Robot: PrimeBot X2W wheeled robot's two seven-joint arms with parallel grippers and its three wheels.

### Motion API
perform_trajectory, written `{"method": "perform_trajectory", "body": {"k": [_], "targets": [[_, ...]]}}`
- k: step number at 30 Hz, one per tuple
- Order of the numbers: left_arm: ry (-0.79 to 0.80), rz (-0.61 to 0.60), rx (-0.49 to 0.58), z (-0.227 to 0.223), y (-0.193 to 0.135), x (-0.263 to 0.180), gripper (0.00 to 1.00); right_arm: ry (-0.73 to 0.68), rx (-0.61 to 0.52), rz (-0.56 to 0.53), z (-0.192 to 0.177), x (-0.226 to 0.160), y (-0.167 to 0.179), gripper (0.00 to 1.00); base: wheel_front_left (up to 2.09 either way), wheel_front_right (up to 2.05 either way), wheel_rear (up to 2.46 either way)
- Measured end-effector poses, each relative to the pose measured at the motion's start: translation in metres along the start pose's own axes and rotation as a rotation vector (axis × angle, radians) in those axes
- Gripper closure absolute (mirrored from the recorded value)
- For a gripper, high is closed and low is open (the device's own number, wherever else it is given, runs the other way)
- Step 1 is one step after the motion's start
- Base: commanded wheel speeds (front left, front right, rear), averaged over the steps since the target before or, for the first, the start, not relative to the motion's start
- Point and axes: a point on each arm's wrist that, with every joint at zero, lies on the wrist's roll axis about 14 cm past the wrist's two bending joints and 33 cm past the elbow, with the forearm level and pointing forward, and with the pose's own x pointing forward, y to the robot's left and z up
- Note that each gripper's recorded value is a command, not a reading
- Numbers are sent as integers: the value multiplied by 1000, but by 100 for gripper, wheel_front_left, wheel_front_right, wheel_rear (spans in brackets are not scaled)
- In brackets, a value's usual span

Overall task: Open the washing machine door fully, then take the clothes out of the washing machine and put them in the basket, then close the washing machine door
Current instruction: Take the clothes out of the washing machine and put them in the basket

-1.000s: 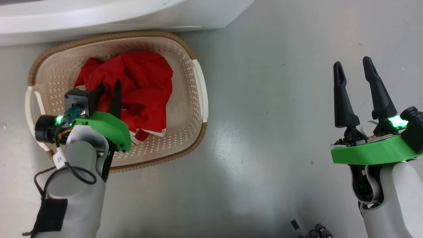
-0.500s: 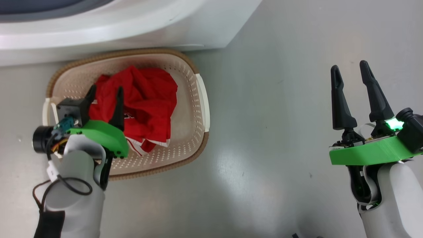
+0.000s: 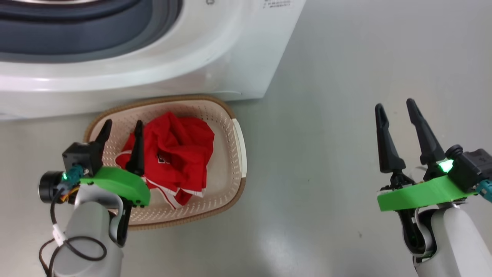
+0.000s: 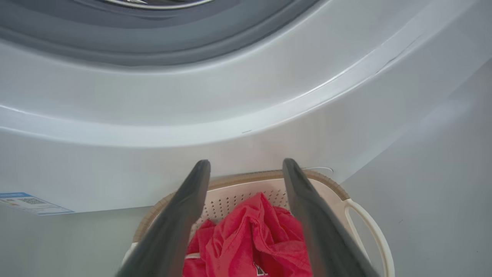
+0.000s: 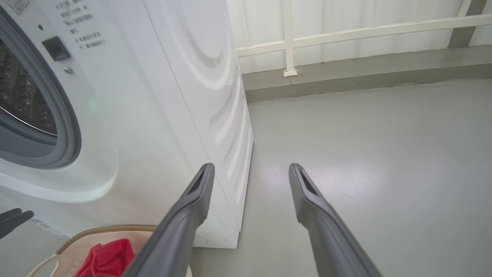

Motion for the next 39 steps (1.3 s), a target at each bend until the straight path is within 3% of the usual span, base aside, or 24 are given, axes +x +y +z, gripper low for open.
{"method": "perform_trajectory", "body": {"k": [21, 39], "targets": [[-320, -13, 53, 104, -11, -83, 0, -65, 4, 9, 38, -61, 10, 0, 0, 0, 0], [-482, 32, 75, 136, -1, -160, 0, -97, 5, 7, 50, -101, 9, 0, 0, 0, 0]]}}
